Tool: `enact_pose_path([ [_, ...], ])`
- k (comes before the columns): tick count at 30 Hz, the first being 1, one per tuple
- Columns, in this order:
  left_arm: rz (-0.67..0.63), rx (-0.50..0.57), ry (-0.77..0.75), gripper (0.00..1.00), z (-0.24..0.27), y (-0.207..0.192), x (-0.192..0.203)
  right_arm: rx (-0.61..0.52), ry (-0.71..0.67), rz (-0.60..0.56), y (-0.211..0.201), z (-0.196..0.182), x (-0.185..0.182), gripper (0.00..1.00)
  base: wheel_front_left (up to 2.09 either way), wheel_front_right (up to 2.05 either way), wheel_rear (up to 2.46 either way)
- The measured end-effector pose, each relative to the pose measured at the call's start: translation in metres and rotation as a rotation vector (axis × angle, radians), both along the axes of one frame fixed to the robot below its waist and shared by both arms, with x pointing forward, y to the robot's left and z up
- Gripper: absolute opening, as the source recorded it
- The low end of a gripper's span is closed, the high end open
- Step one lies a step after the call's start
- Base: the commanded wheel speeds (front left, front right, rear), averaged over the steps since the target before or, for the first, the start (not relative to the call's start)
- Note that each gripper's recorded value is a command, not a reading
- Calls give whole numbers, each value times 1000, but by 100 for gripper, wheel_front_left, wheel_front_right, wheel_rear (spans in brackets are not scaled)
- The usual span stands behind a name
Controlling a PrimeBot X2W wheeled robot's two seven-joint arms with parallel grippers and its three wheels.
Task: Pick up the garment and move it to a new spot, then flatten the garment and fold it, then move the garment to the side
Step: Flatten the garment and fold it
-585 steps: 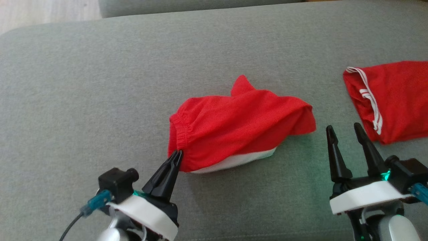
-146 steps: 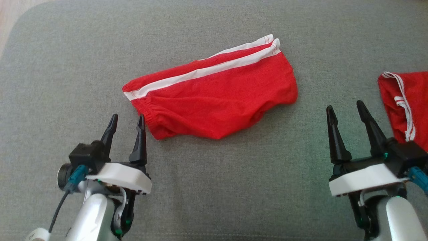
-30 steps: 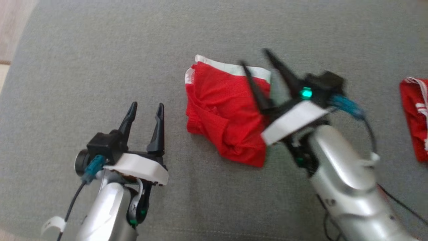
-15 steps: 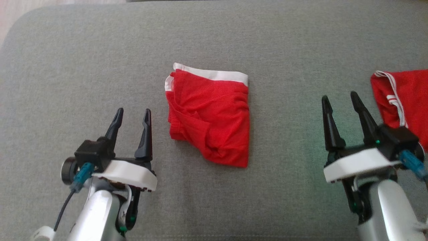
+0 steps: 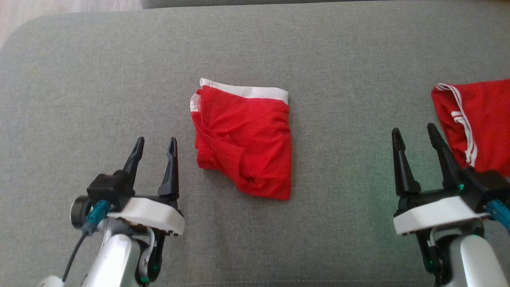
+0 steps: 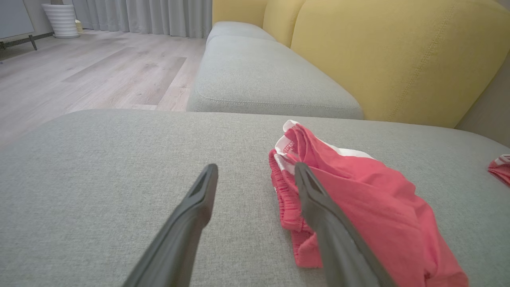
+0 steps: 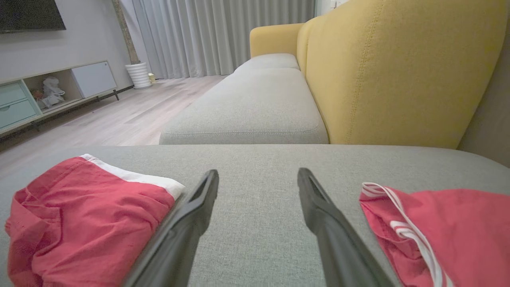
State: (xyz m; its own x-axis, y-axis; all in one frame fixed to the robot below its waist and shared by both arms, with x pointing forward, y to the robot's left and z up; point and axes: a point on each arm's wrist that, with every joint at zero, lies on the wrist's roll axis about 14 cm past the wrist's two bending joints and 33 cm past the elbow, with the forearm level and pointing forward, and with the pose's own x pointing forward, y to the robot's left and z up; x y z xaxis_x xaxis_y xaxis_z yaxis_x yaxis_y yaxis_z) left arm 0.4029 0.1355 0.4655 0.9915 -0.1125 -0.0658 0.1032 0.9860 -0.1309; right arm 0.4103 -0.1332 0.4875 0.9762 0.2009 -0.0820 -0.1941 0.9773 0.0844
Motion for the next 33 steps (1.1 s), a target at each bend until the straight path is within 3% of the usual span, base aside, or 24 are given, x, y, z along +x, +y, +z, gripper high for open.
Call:
enact_pose_path([
  [18,3,8,9,100,-2,1,-2,57,49,24,10,-12,-1,99,0,0,0],
  [20,7,10,13,100,-3,3,-3,65,86,58,23,-22,-2,0,0,0,0],
  [29,24,19,21,100,-7,11,2,127,218,462,156,-53,-13,0,0,0,0],
  [33,47,24,31,100,-10,19,1,159,237,564,189,-58,-11,0,0,0,0],
])
